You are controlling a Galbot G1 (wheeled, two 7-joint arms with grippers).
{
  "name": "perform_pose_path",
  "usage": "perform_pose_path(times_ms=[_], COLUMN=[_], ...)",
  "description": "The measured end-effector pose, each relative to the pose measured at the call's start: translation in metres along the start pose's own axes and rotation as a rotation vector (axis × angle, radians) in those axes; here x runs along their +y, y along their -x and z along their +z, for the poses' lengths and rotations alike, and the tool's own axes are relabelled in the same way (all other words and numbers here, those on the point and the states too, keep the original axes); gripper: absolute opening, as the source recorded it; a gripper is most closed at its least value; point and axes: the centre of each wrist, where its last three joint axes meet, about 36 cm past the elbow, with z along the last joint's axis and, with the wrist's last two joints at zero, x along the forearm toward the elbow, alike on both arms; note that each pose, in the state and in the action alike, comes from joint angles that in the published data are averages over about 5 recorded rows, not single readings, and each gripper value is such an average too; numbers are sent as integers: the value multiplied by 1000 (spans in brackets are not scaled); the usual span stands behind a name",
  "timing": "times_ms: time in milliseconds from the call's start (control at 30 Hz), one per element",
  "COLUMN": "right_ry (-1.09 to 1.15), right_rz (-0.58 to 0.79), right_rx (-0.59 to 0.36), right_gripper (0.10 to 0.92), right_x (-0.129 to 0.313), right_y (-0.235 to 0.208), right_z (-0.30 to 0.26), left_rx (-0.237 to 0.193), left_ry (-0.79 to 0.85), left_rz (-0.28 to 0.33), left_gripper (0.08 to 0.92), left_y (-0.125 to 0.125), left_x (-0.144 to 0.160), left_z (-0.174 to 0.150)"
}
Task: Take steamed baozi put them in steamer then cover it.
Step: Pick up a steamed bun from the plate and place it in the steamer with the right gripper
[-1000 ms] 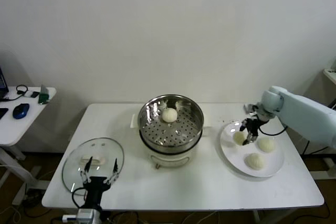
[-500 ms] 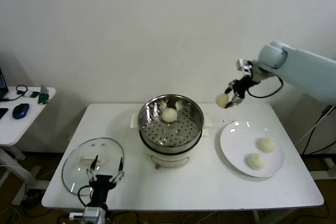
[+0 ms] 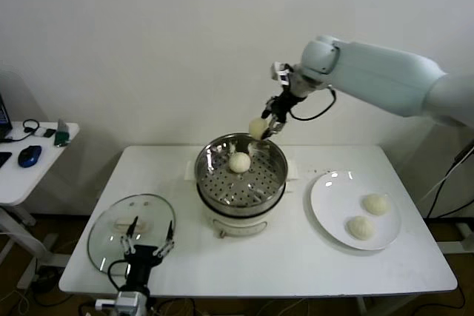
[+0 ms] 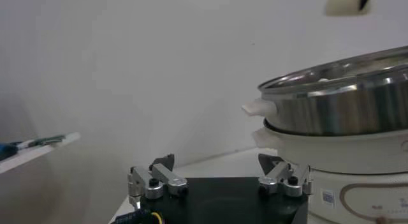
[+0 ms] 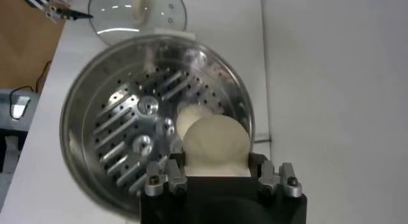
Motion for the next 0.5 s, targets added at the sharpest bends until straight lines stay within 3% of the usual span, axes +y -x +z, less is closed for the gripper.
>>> perform_pose_path(times_ms=[500], right_ry=[-107], right_rz=[-107], right_rx=[44], right_gripper=[645], right_x=[26], right_y=[100], right_z=[-70], left_rx=[-7], left_ry=[23], left_rz=[-1], left_gripper=[823], left_y=[-1], left_x=[8], left_z=[3])
